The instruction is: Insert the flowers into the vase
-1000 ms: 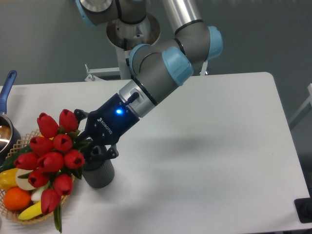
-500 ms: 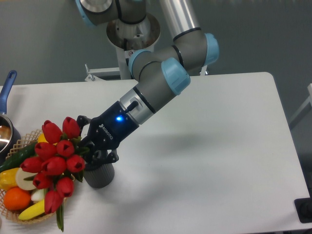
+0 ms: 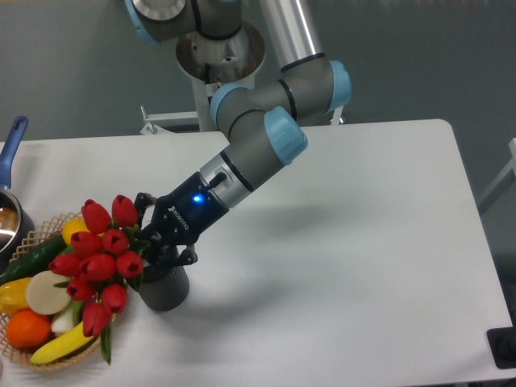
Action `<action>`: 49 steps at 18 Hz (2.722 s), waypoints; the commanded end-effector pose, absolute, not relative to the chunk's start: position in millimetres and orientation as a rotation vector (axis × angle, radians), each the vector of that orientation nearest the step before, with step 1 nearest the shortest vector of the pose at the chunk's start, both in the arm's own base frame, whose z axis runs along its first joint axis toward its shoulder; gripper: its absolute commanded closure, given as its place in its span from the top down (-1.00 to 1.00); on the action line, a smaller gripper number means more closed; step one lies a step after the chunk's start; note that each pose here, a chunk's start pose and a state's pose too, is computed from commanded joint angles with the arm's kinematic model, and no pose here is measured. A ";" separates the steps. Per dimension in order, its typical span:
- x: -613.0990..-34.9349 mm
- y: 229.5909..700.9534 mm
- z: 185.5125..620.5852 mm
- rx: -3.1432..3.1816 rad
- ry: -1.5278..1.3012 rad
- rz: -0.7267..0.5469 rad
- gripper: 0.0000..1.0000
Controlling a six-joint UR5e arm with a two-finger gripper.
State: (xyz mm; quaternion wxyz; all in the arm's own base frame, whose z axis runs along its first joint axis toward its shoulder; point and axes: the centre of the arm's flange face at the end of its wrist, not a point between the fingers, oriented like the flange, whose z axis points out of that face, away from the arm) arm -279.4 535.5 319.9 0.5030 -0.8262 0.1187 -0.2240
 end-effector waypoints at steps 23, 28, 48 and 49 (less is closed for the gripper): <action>-282.9 521.6 298.5 -2.028 0.268 -0.536 0.10; -274.6 504.2 300.0 -2.032 0.246 -0.536 1.00; -288.5 440.5 345.1 -2.007 0.185 -0.384 1.00; -291.9 434.0 351.8 -2.003 0.178 -0.361 1.00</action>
